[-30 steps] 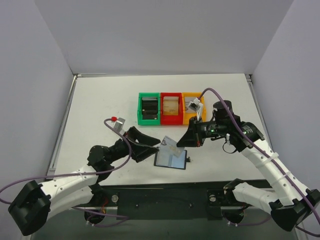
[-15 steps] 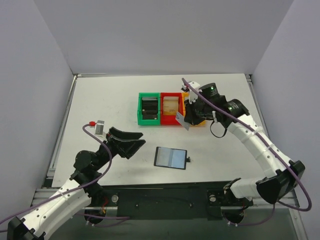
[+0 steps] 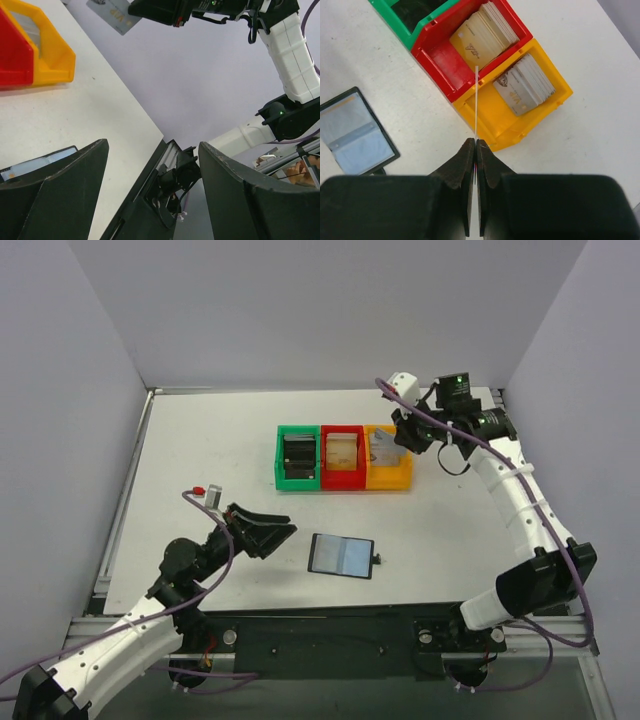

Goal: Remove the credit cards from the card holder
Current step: Place the credit card in the storage box.

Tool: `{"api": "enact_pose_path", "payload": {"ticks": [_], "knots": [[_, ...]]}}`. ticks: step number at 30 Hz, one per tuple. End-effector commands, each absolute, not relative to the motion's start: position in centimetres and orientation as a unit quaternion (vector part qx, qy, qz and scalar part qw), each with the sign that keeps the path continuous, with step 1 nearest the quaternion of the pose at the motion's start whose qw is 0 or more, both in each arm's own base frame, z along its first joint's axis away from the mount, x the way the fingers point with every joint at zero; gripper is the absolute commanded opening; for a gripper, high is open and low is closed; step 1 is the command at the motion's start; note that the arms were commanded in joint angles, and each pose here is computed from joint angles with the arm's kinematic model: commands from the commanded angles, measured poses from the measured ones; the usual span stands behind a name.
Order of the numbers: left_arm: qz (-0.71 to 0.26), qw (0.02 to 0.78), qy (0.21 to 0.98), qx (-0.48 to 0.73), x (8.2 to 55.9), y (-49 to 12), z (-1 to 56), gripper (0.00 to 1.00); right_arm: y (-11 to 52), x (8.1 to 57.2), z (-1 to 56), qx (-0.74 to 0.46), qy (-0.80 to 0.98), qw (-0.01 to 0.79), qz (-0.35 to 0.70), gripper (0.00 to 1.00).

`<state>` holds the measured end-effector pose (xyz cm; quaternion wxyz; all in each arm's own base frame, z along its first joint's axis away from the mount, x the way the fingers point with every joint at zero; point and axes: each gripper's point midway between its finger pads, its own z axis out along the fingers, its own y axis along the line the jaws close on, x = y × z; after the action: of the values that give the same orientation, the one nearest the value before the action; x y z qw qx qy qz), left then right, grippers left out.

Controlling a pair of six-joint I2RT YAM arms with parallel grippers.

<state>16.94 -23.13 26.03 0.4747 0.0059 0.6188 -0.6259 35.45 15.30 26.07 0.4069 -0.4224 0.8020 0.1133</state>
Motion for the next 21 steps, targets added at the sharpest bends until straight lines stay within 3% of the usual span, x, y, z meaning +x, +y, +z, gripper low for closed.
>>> {"api": "enact_pose_path", "payload": {"ticks": [1, 12, 21], "knots": [[-0.635, 0.466, 0.616, -0.007, 17.0, -23.1, 25.9, 0.83, 15.8, 37.7, 24.2, -0.458, 0.778, 0.397, 0.165, 0.0], [-0.609, 0.46, 0.646, 0.0, 17.5, -23.4, 24.2, 0.82, 14.2, 42.1, 18.7, -0.467, 0.77, 0.401, 0.163, 0.0], [-0.616, 0.432, 0.659, 0.002, 17.1, -24.0, 22.9, 0.82, 12.7, 42.9, 15.7, -0.488, 0.756, 0.383, 0.208, 0.0]]}}
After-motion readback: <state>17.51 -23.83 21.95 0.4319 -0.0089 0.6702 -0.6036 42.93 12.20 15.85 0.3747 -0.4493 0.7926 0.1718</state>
